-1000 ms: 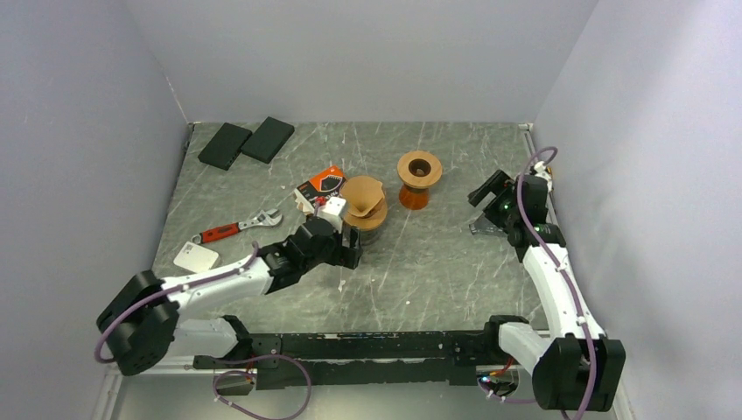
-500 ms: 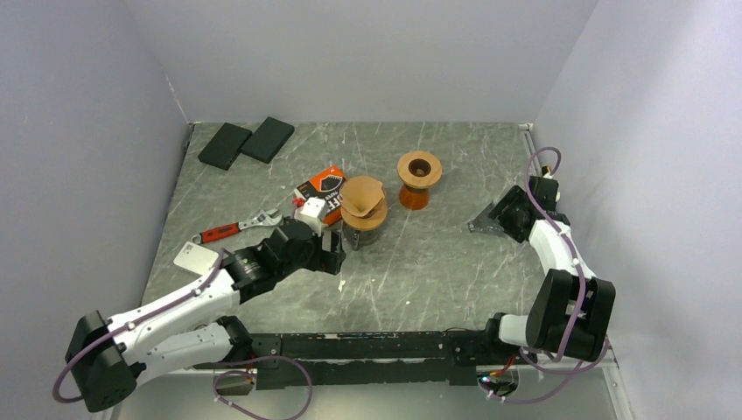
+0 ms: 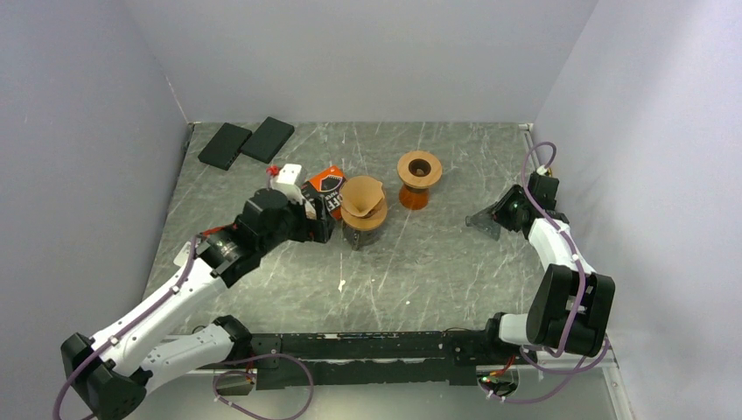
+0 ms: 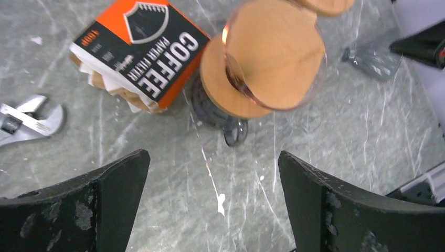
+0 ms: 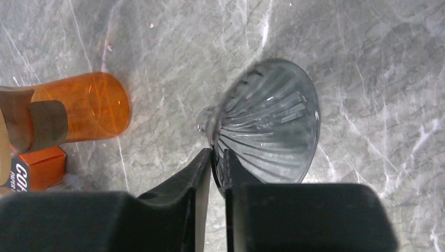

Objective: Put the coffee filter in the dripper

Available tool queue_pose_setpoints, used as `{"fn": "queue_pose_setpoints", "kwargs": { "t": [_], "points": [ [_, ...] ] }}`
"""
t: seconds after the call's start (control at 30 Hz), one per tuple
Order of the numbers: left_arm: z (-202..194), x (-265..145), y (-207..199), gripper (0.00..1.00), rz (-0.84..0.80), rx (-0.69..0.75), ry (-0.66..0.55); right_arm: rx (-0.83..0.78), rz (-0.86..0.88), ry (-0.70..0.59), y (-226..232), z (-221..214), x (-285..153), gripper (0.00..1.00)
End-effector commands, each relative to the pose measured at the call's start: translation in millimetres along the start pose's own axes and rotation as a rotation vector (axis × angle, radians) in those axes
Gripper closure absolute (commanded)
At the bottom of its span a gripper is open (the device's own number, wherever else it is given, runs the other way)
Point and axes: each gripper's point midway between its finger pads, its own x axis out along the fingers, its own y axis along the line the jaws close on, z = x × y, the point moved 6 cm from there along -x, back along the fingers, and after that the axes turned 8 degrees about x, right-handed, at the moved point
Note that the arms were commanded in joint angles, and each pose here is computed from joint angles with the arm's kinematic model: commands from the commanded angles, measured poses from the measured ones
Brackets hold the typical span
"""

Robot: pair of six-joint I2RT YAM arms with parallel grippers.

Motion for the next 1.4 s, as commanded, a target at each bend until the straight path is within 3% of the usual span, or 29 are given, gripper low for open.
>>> {"fn": "queue_pose_setpoints", "kwargs": {
  "t": [0.0, 0.07, 0.27, 0.67, 1.0, 1.37],
  "points": [
    [37, -6, 12, 0.01, -0.013, -0.029, -0.06, -0.062, 0.052, -0.059, 15, 19, -6, 0.91],
    [48, -6, 22, 0.0, 0.02, -0.043, -0.064, -0.077, 0.061, -0.063, 17, 22, -8, 1.0],
    [65, 1, 55, 0.0, 0.14, -0.092, -0.052, -0.134, 0.135, -0.061, 46, 37, -24, 1.0],
    [55, 20, 143, 0.01, 0.224, -0.345, 0.032, -0.345, 0.183, -0.221, 158, 79, -85, 1.0],
    [27, 36, 197, 0.0, 0.376, -0.377, 0.137, -0.551, 0.179, -0.163, 232, 52, -73, 1.0],
    [13, 43, 202, 0.01, 0.359, -0.38, 0.217, -0.724, 0.078, -0.062, 261, 17, -45, 1.0]
  ]
}}
